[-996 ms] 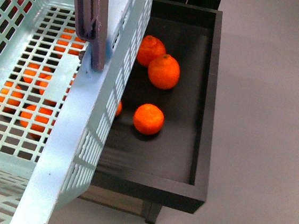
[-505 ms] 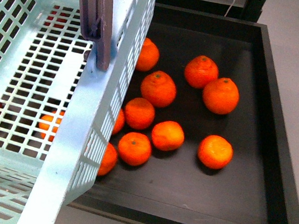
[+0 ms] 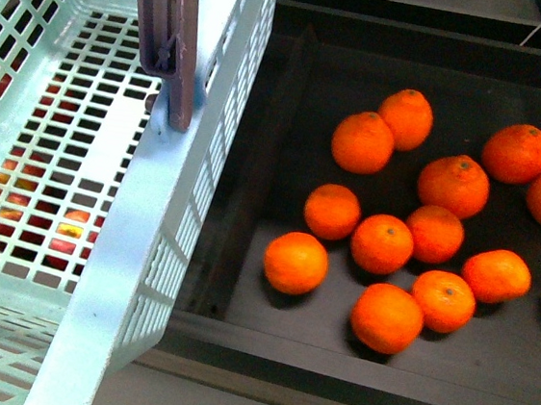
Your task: Pick lemon and mango into basket
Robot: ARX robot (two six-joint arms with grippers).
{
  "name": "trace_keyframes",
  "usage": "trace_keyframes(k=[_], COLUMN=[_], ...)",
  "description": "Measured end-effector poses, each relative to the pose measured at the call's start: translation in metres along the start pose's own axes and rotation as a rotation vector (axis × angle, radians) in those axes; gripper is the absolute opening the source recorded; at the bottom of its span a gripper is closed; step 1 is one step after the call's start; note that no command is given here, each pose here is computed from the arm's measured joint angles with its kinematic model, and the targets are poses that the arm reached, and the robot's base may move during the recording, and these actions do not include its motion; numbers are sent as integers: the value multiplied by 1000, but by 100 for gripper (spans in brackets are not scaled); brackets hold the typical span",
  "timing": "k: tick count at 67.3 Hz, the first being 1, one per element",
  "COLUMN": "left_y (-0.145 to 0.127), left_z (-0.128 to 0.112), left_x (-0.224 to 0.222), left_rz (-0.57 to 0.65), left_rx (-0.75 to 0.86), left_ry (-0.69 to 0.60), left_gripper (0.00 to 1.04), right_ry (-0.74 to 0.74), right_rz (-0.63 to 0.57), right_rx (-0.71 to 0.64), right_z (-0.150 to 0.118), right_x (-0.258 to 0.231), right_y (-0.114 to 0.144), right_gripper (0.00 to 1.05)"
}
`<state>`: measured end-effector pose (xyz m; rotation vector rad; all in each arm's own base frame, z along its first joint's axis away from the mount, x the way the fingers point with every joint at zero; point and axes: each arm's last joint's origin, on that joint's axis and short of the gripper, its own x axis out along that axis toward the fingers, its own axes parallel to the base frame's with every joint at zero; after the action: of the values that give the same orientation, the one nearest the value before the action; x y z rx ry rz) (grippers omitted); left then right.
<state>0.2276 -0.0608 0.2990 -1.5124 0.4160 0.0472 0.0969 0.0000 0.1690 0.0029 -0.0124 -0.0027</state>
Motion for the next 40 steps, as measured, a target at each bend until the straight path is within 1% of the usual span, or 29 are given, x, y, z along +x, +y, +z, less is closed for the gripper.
trace_keyframes(k=[40], left_y=[0], left_z=[0], left_x=[0], left_rz=[0], left_rx=[-1], left_ry=[2], left_gripper=[16], right_ry=[0], right_rz=[5], right_rx=[0], right_z=[0], right_x=[0], right_y=[0], right_gripper=[96])
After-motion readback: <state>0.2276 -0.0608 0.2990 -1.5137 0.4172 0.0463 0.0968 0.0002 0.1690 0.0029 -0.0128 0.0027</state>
